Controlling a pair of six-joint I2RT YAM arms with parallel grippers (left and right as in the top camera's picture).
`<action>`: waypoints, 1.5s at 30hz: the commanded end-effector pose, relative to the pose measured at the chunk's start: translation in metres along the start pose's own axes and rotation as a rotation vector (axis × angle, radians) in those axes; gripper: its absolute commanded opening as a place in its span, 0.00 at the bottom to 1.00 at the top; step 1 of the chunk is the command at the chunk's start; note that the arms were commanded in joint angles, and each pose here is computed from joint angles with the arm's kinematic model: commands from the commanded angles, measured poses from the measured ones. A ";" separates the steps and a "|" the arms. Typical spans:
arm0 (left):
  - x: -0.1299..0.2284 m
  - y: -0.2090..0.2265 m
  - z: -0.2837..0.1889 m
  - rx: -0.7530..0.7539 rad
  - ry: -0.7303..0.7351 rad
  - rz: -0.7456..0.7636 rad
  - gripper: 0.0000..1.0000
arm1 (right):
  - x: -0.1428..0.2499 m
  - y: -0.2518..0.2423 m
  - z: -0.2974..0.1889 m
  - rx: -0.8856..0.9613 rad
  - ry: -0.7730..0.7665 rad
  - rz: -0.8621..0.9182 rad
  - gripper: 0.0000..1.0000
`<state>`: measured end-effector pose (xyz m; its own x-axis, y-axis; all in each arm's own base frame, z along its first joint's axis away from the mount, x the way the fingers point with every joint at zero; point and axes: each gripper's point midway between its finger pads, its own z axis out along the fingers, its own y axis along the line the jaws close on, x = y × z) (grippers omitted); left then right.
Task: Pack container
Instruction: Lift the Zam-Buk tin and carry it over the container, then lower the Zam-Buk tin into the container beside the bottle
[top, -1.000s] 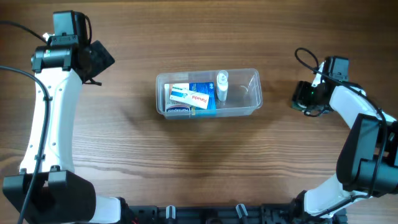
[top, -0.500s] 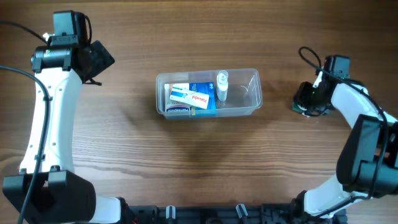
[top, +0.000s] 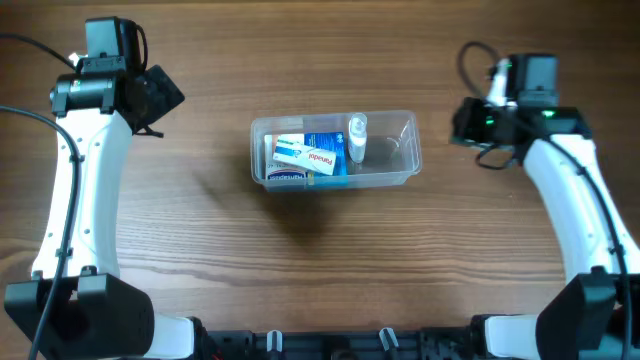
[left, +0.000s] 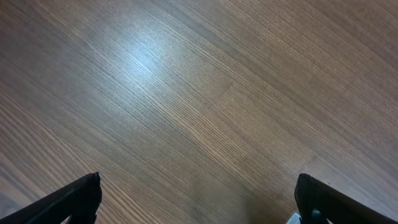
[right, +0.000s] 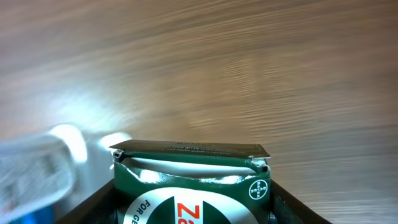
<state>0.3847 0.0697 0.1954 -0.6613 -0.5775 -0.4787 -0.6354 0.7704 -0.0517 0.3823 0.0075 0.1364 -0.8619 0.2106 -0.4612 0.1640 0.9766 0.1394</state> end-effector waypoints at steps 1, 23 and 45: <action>-0.006 0.001 -0.004 -0.002 -0.022 -0.003 1.00 | 0.007 0.043 -0.015 -0.067 -0.012 -0.071 0.58; -0.006 0.001 -0.004 -0.002 -0.022 -0.003 1.00 | 0.039 0.129 0.008 -0.070 -0.014 -0.230 0.60; -0.006 0.001 -0.004 -0.002 -0.022 -0.003 1.00 | 0.067 0.123 0.044 -0.039 0.114 -0.287 0.63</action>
<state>0.3847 0.0697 0.1954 -0.6613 -0.5775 -0.4787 -0.6354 0.7704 -0.0517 0.3672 0.1414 0.0891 -0.9145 -0.0643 -0.3994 -0.0939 0.9941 0.0550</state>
